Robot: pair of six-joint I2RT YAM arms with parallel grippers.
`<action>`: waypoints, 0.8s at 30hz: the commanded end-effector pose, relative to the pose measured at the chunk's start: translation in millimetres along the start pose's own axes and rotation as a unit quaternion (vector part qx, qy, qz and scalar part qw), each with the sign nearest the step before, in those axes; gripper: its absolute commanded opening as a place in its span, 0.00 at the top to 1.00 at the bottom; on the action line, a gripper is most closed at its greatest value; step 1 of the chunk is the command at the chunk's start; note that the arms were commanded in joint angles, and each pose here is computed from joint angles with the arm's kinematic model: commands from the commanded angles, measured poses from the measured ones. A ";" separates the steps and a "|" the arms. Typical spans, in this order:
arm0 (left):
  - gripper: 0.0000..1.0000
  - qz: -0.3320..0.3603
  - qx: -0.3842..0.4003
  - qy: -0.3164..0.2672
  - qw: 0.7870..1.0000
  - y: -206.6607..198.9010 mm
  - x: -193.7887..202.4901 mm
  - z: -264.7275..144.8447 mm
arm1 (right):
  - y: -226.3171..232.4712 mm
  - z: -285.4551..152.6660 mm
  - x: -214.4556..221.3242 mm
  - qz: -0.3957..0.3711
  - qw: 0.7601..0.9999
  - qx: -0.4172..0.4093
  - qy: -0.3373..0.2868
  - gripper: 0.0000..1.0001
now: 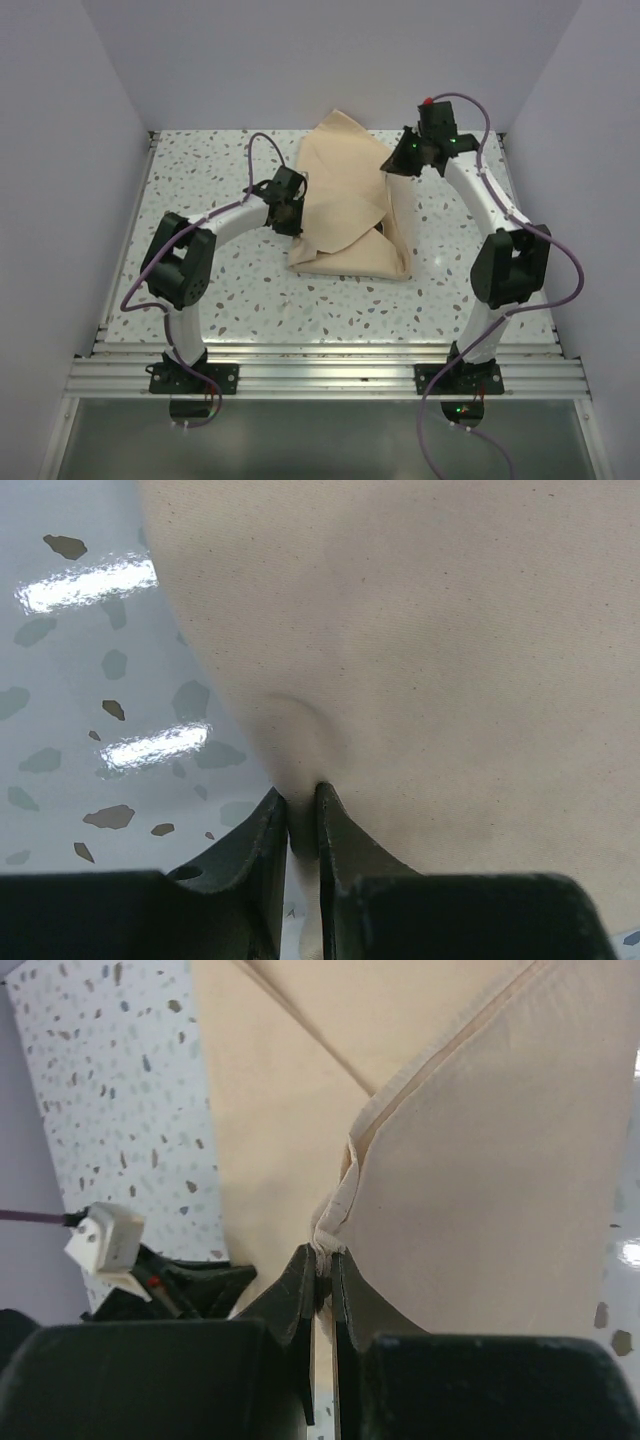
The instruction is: Prepare the surgical pack
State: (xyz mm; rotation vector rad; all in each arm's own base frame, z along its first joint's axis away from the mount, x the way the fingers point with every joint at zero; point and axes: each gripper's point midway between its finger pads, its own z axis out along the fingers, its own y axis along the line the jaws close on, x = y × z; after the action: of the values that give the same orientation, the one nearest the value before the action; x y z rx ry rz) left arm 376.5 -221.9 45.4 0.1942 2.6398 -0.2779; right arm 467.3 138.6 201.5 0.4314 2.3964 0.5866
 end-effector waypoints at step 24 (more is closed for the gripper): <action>1.00 0.023 -0.012 -0.024 0.999 -6.4 -10.4 -1.8 | 164.6 61.7 86.6 -0.020 0.989 -0.137 0.061 1.00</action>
State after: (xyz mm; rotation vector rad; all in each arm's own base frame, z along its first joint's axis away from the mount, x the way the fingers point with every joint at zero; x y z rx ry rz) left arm 376.1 -223.4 45.3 0.2015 2.6304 -0.2489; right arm 455.1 301.7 164.3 0.2737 2.5054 0.8096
